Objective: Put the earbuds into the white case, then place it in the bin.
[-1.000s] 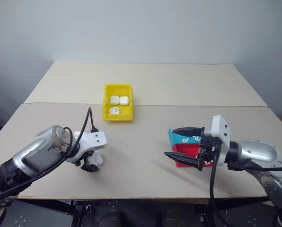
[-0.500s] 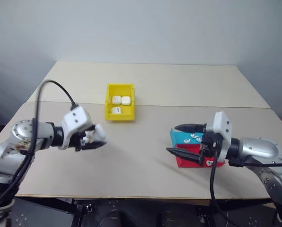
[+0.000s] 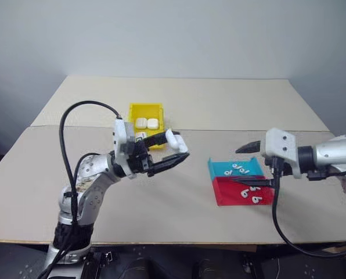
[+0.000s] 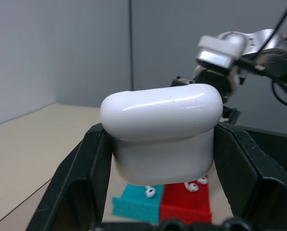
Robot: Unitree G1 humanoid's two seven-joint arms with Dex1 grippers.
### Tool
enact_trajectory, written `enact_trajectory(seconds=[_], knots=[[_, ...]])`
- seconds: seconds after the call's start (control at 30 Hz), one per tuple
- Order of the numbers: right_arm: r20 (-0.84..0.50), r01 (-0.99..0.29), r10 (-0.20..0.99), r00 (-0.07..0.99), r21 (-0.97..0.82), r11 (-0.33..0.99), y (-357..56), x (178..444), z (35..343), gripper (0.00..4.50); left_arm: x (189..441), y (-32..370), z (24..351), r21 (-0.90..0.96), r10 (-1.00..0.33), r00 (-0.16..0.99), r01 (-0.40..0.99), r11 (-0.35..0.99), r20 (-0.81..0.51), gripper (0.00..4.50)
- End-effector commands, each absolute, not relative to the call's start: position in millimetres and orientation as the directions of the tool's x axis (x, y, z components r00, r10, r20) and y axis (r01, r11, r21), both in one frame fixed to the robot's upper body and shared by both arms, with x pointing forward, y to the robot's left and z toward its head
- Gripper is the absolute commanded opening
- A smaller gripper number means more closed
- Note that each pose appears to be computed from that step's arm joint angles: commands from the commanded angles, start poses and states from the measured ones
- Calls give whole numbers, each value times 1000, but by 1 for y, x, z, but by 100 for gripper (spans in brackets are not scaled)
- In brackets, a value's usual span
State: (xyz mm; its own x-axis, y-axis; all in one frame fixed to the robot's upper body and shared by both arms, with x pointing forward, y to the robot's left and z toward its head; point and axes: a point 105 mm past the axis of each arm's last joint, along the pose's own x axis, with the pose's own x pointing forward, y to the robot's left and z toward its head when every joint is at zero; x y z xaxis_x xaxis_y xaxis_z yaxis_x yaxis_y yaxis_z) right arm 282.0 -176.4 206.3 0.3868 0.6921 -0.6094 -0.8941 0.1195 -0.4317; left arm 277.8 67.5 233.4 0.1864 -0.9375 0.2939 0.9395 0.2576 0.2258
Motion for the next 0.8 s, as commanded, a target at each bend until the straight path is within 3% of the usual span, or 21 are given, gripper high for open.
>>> enact_trajectory(seconds=[0.03, 0.23, 0.33, 0.43, 0.63, 0.7, 0.8], knots=[[-709, -908, 631, 316, -418, -14, -181, 280, 205, 450, 265, 58, 245, 314, -942, 47, 936, 158, 334, 282], [-808, -926, 534, 250, -360, -111, -188, 290, 189, 450, 253, 57, 238, 331, -948, -79, 943, 29, 307, 282], [-834, -930, 505, 223, -338, -148, -186, 296, 183, 391, 253, 61, 233, 336, -954, -107, 942, -7, 281, 282], [-840, -927, 492, 229, -343, -154, -184, 304, 180, 291, 254, 62, 231, 342, -956, -111, 940, -11, 273, 282], [-824, -926, 518, 232, -350, -142, -177, 308, 181, 291, 260, 62, 227, 332, -965, -53, 943, 36, 256, 282], [-817, -924, 527, 235, -355, -139, -176, 307, 181, 291, 268, 67, 214, 333, -989, 12, 941, 63, 151, 282], [-812, -927, 541, 222, -348, -143, -176, 300, 182, 291, 281, 83, 175, 354, -977, 117, 934, 48, -177, 282]])
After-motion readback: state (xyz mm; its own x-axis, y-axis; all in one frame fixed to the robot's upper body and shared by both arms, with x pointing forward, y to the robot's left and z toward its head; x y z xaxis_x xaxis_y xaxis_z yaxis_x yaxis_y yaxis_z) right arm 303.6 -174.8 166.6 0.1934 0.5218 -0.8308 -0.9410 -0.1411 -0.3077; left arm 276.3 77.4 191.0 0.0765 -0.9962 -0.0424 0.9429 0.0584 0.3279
